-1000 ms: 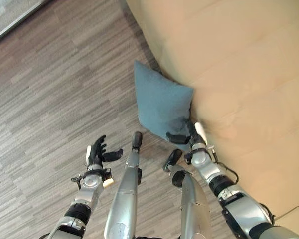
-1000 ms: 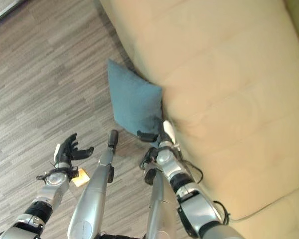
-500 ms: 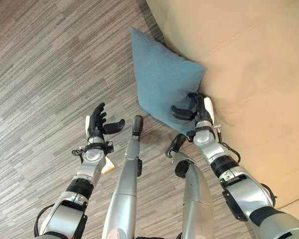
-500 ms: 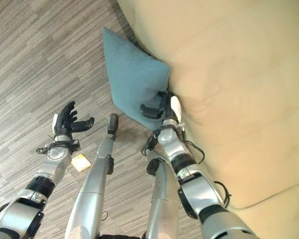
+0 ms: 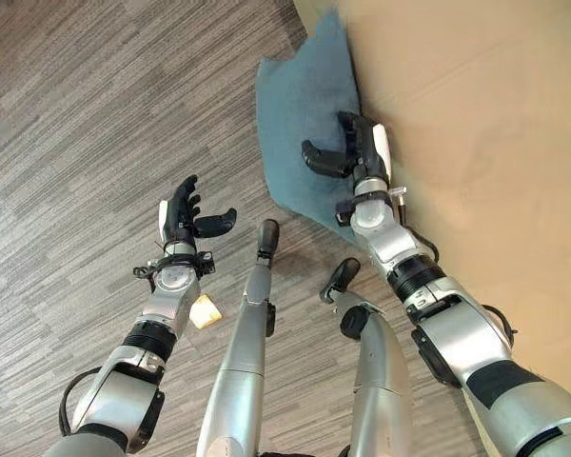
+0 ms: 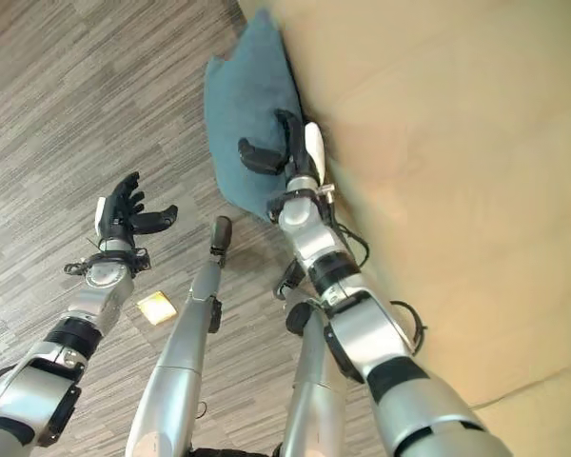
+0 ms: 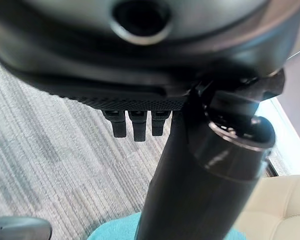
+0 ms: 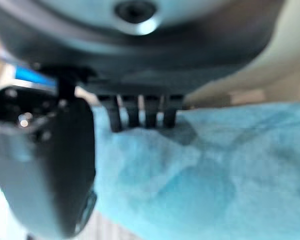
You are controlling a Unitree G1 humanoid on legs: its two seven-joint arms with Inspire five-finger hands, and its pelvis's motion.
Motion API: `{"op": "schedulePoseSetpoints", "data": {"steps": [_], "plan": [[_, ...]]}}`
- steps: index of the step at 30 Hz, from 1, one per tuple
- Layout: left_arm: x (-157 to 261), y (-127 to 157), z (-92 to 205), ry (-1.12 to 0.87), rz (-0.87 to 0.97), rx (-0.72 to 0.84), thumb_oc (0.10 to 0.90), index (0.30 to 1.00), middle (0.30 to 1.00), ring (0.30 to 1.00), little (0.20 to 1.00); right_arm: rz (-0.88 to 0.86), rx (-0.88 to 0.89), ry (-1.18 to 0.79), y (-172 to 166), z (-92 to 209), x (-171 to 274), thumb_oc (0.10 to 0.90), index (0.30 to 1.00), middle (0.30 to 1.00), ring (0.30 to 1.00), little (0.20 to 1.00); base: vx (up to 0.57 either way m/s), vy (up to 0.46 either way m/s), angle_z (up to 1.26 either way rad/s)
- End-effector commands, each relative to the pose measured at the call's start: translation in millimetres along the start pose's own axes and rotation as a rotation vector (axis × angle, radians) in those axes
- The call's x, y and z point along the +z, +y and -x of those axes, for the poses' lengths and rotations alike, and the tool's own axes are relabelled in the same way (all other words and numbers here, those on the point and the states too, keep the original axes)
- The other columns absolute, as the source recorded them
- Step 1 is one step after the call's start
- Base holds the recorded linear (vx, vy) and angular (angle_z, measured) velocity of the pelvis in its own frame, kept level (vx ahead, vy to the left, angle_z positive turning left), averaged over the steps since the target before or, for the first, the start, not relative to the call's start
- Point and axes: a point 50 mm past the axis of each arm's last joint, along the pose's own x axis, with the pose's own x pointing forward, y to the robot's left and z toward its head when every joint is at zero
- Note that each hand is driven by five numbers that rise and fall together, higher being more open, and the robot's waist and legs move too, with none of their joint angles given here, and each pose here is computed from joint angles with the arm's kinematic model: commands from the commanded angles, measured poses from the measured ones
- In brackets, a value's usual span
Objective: Pick up all the scattered cushions and arrange them neatly on the sofa.
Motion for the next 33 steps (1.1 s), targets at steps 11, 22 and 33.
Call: {"op": "schedulePoseSetpoints", "data": {"steps": [11, 22, 33], "plan": [[9, 3, 6, -0.094, 0.077, 0.043, 0.800, 0.900, 0.900, 0.900, 0.900, -0.007, 0.001, -0.182, -15, 10, 10, 0.400, 0.300, 0.300, 0.300, 0.300, 0.00, 0.000, 0.00], [9, 10, 9, -0.098, 0.088, 0.058, 0.800, 0.900, 0.900, 0.900, 0.900, 0.142, 0.000, -0.113, -29, 18, -25, 0.800, 0.900, 0.900, 0.900, 0.900, -0.01, -0.011, -0.03], [4, 8, 6, -0.059, 0.041, 0.064, 0.800, 0.900, 0.900, 0.900, 0.900, 0.366, -0.058, 0.160, -52, 20, -86, 0.800, 0.900, 0.900, 0.900, 0.900, 0.02, -0.020, -0.01]]}}
